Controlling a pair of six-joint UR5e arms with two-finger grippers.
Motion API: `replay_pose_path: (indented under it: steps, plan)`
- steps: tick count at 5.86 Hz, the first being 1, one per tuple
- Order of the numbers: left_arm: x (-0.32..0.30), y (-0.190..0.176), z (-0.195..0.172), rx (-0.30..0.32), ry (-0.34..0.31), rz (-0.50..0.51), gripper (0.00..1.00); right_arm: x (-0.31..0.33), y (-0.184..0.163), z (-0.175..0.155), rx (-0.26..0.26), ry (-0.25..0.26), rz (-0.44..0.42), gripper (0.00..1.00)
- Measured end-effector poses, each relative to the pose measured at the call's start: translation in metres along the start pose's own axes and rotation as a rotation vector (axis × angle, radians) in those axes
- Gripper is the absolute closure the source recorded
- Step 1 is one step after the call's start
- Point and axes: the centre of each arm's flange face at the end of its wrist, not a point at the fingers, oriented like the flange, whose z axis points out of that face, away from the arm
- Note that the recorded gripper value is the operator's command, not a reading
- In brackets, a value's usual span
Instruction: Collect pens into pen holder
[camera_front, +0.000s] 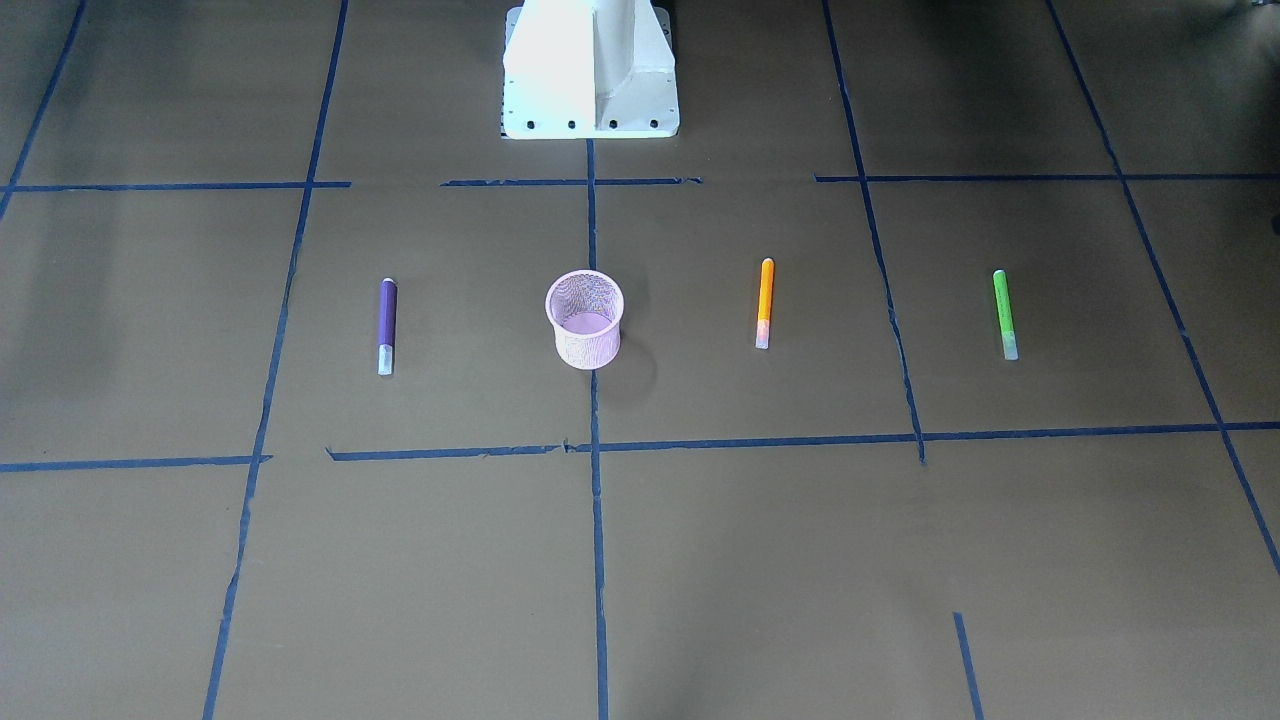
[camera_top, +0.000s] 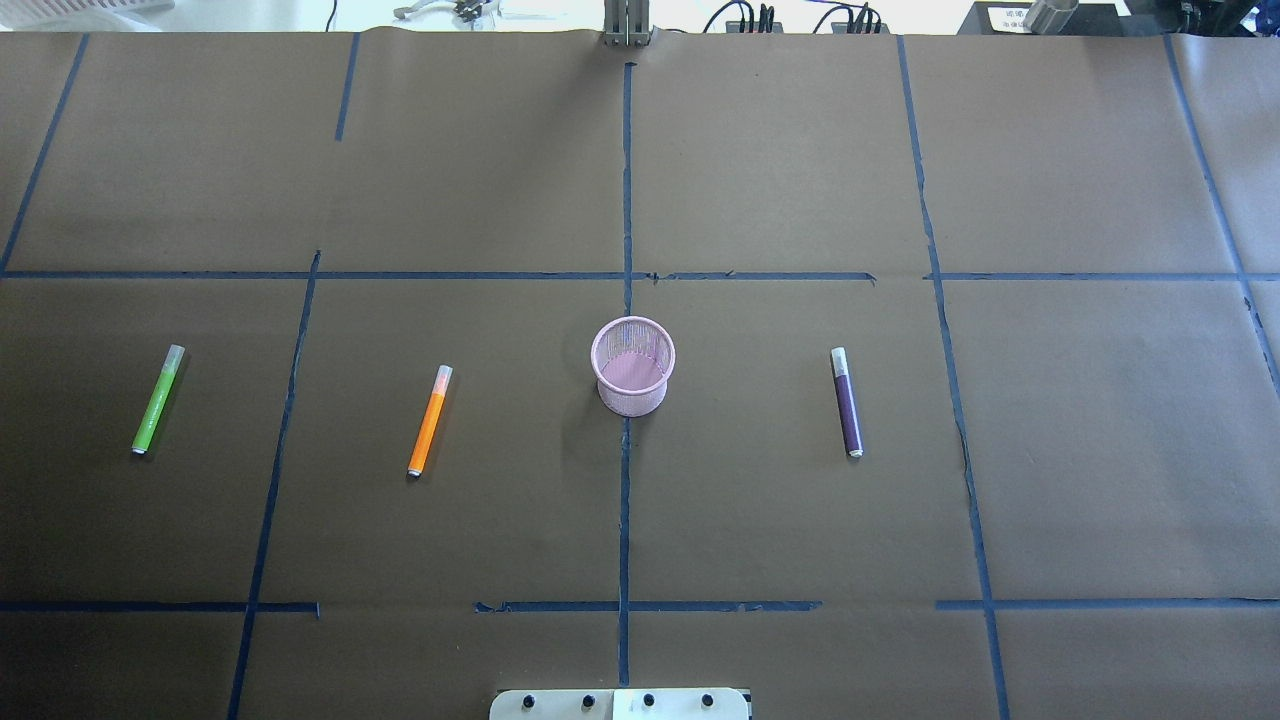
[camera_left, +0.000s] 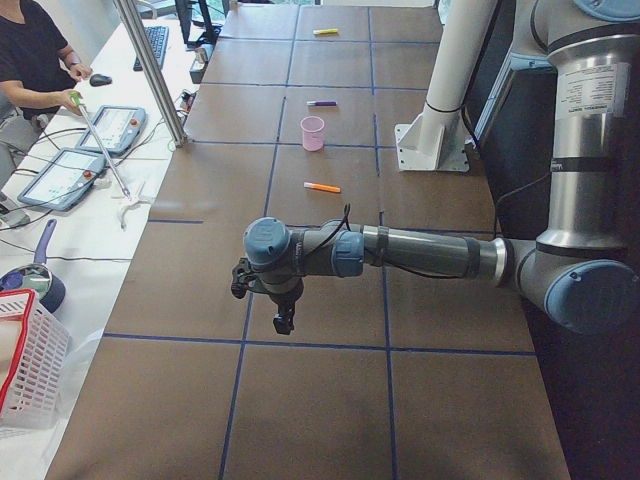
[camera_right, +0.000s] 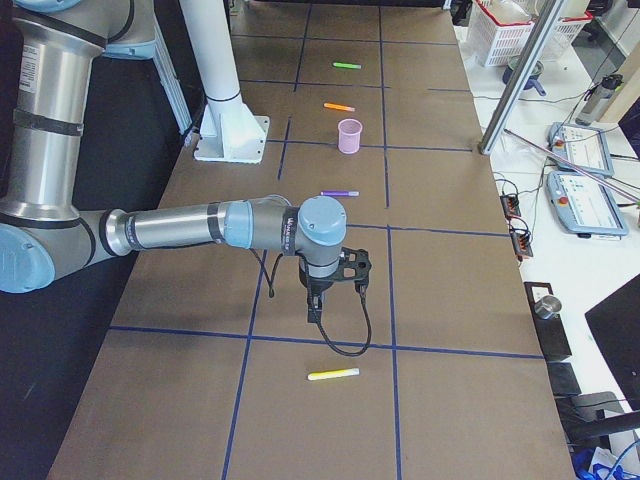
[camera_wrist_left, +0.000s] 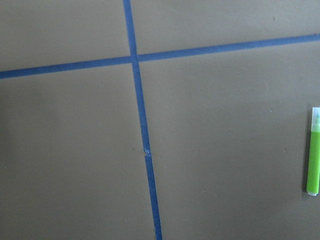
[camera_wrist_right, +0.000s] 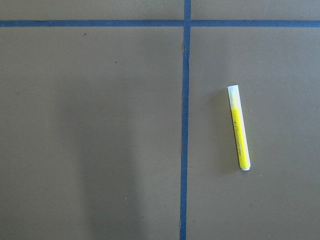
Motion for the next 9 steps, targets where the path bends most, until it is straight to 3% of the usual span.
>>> replay_pose_path:
  steps: [3, 5, 9]
  plan:
    - [-0.001, 0.005, -0.006, 0.010, -0.026, 0.004, 0.00, 0.003, 0.000, 0.003, -0.001, 0.001, 0.002, 0.00]
    - [-0.002, 0.002, -0.010, 0.016, -0.082, 0.015, 0.00, 0.006, -0.001, 0.007, 0.006, 0.002, -0.006, 0.00]
    - [0.005, 0.005, -0.017, 0.035, -0.086, 0.034, 0.00, 0.009, -0.001, 0.009, 0.004, -0.003, 0.002, 0.00]
